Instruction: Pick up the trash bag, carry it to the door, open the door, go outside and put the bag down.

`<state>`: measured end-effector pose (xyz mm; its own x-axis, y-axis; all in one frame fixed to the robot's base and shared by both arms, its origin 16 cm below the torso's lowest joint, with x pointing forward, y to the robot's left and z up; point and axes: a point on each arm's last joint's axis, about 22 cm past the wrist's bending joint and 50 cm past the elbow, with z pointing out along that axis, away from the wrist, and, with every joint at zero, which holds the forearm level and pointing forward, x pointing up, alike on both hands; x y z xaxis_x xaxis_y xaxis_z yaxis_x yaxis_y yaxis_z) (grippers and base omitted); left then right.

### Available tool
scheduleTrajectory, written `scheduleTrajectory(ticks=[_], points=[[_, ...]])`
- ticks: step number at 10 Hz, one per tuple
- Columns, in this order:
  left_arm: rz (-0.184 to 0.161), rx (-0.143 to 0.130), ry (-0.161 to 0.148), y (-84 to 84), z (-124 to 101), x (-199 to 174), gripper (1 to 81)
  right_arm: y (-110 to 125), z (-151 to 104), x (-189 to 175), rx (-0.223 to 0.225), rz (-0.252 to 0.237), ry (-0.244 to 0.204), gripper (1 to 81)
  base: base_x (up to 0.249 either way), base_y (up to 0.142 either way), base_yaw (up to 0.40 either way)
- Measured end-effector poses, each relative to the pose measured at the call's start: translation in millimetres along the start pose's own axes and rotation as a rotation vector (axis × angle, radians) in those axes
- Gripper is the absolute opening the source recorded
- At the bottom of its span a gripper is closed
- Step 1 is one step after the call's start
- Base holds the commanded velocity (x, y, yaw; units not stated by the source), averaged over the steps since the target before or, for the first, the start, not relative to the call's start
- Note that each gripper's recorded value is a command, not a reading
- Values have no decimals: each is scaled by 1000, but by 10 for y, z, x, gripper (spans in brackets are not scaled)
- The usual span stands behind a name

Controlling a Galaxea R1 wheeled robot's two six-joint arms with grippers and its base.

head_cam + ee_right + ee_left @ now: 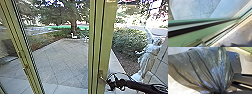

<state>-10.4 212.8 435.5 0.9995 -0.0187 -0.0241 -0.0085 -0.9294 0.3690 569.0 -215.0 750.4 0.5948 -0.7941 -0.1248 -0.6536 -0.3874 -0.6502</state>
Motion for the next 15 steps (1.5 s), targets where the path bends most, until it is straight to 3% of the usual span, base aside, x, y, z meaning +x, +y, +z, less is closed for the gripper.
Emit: scheduleTrajectory(ticks=[5,8,10,13,15], points=[[-3,6,-10,-44,-13,-77,10,-11,36,58,21,-47,36,811,0,0,0],[-23,5,-61,-47,-4,-319,10,-1,156,172,8,-75,31,811,0,0,0],[-31,6,-82,-51,-3,-392,10,-74,200,257,15,-69,34,811,0,0,0],[-32,7,-86,-64,-5,-375,10,-177,220,352,41,-65,59,811,28,0,0],[-36,7,-97,-65,-14,-478,10,-47,214,316,19,-69,46,811,106,0,0]])
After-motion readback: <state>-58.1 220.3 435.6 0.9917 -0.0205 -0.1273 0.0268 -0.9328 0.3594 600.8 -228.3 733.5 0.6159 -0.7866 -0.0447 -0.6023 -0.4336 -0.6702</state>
